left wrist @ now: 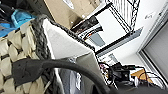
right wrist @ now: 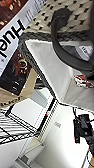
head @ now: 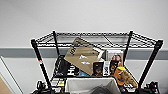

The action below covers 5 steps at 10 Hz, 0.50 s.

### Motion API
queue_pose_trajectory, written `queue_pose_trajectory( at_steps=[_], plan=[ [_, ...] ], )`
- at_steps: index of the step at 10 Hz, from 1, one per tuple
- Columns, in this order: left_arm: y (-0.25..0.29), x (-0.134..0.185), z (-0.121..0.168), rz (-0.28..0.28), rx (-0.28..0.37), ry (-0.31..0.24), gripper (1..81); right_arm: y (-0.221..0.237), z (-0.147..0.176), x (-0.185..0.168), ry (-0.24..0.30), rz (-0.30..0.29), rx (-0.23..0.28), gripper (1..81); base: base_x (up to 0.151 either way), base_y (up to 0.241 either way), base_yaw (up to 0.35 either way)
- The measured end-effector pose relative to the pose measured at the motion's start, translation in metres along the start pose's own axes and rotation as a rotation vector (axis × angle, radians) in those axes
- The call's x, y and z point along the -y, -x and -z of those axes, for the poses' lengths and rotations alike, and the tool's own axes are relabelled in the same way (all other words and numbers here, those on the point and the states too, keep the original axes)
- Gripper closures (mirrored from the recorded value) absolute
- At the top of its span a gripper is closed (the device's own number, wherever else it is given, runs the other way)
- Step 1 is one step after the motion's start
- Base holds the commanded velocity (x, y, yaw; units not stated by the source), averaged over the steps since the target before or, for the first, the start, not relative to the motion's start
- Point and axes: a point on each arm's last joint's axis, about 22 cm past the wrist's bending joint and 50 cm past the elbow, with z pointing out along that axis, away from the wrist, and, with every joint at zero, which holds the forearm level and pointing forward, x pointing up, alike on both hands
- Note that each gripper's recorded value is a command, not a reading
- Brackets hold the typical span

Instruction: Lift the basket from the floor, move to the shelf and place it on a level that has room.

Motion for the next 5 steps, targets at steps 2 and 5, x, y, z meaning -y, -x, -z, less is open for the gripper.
queue_pose_trajectory(
  at_steps=[2, 5],
  plan=[
    [-0.005, -0.011, 0.004, -0.011, 0.007, 0.0, 81.1, -0.007, 0.004, 0.016, -0.013, 0.014, 0.002, 81.1, 0.0, 0.0, 0.0],
    [-0.024, -0.034, 0.008, -0.051, 0.001, 0.008, 81.1, -0.025, 0.01, 0.045, -0.043, 0.052, -0.006, 81.1, 0.0, 0.0, 0.0]
  ],
)
